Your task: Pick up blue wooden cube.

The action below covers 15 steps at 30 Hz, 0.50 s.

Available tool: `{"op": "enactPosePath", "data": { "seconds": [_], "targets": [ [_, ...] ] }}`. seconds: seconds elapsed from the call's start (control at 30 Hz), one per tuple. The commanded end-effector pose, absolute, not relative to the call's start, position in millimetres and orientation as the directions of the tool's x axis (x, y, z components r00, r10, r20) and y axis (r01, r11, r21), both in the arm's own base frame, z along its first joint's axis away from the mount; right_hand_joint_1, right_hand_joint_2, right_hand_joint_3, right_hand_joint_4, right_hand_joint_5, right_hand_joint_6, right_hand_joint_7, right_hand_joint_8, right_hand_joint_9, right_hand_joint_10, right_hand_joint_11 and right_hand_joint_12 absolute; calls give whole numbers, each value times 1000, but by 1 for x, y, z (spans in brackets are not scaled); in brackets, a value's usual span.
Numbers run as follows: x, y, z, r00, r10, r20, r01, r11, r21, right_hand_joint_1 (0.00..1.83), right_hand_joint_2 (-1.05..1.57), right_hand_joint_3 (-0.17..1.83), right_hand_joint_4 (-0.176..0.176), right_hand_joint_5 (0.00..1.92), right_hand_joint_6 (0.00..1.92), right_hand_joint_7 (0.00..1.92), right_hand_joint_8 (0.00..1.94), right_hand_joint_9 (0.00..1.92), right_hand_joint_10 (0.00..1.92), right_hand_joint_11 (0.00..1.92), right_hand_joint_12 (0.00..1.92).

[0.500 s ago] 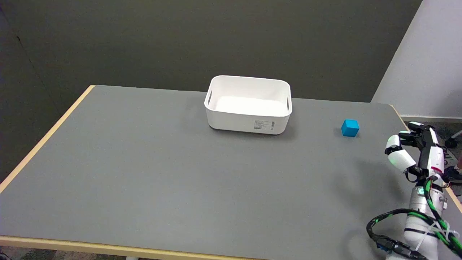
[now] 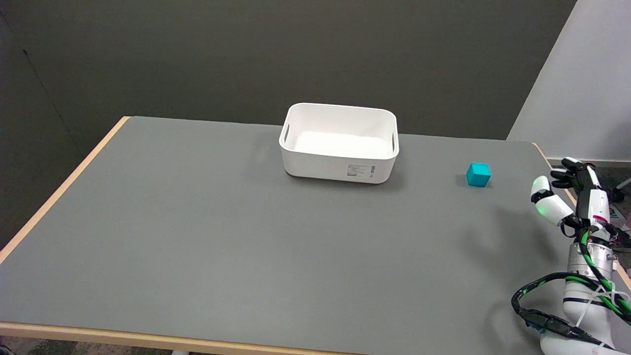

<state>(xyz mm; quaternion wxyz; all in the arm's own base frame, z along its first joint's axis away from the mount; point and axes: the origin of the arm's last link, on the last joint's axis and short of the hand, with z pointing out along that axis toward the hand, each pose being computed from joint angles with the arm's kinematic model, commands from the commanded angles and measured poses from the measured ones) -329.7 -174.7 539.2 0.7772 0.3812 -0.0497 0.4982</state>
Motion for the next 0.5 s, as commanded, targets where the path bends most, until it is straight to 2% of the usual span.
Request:
{"op": "enactPosePath", "data": {
  "seconds": [0.03,0.2,0.37,0.43,0.5],
  "targets": [
    [-317,-163,489,519,741,426,-788,222,574,556,700,845,-105,218,469,406,710,344,1102,-1,966],
    [-311,-176,439,559,717,416,-771,264,580,554,701,815,-119,221,466,421,730,371,1128,-1,1018],
    [-319,-217,377,593,667,452,-765,292,573,553,699,810,-125,223,471,430,744,381,1144,-1,1055],
    [-321,-232,359,609,651,453,-758,309,575,516,654,916,-124,207,507,434,740,407,1085,-1,1087],
    [-323,-243,348,631,637,442,-747,346,568,545,676,842,-129,218,484,429,743,384,1129,-1,1103]
  ]
}}
